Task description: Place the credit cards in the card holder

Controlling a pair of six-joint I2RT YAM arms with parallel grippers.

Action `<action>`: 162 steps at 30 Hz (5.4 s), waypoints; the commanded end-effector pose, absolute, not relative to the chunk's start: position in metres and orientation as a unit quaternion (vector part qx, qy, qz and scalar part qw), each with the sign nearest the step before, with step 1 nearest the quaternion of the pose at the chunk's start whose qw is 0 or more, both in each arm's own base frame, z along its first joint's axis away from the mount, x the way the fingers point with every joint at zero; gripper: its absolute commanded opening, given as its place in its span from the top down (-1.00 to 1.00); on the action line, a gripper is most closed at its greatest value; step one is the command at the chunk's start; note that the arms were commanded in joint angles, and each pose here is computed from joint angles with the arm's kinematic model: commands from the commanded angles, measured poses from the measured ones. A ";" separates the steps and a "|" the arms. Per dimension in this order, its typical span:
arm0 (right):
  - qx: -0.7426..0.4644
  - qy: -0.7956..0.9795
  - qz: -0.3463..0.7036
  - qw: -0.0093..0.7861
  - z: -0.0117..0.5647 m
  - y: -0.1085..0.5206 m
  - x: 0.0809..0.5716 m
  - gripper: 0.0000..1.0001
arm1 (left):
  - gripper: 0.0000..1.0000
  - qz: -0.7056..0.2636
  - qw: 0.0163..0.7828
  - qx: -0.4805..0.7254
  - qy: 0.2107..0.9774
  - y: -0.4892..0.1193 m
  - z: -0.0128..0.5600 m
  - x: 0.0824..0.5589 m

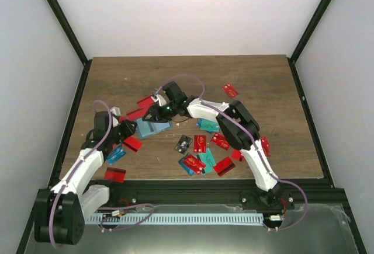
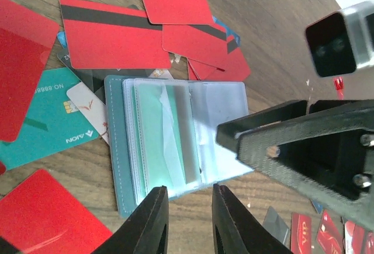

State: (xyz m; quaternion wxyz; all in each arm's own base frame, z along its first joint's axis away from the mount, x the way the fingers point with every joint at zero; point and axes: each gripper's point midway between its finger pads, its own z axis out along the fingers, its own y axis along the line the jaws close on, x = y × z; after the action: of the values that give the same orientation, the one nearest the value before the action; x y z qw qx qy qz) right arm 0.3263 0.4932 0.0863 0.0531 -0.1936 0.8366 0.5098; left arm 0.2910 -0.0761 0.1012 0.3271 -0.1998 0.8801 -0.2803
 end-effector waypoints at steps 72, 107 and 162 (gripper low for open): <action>0.000 0.918 0.372 0.141 0.063 0.228 0.255 -0.25 | 0.87 -0.313 0.135 0.169 0.925 -0.342 0.028 0.212; 0.000 0.919 0.384 0.086 0.032 0.238 0.253 -0.25 | 0.83 -0.264 0.170 0.133 0.940 -0.333 0.018 0.238; -0.168 0.928 0.333 -0.008 0.014 0.268 0.147 -0.17 | 0.78 -0.269 0.079 0.130 0.951 -0.259 0.009 0.109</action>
State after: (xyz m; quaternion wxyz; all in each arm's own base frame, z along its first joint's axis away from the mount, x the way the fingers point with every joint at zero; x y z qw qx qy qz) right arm 0.1608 0.2685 0.0351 0.0099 -0.1431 0.9201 0.3646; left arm 0.1191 -0.2730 0.0163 0.0918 0.1458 0.9432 -0.2840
